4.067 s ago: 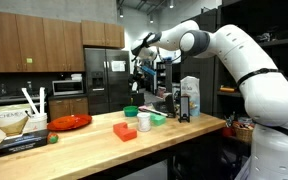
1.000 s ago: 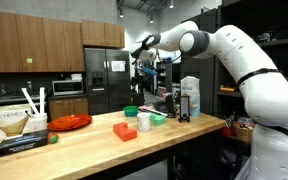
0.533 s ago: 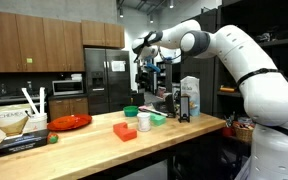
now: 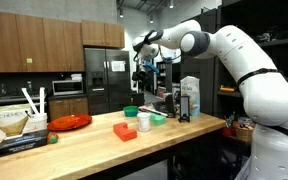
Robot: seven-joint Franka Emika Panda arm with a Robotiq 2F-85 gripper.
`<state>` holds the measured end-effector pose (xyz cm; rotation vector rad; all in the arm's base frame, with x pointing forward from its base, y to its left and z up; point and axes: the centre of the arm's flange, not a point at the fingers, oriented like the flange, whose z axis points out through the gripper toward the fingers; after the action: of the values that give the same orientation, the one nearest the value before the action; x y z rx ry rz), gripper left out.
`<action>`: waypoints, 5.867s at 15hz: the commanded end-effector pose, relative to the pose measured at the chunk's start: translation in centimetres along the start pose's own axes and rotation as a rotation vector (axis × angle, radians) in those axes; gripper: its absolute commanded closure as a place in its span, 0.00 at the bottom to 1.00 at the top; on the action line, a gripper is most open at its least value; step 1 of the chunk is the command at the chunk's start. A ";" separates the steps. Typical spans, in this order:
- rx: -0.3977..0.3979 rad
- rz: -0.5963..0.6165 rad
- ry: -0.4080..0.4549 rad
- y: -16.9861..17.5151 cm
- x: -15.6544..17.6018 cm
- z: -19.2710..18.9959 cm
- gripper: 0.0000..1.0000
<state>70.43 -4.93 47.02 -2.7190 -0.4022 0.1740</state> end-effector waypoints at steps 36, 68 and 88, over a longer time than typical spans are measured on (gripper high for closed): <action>0.156 0.122 -0.337 -1.1 -11.8 6.7 0.00; -0.312 0.087 0.263 -2.6 -32.1 18.4 0.00; -0.415 -0.198 0.625 -2.7 -15.2 9.7 0.00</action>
<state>46.29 -3.53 39.67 -2.9288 -0.4495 -0.8840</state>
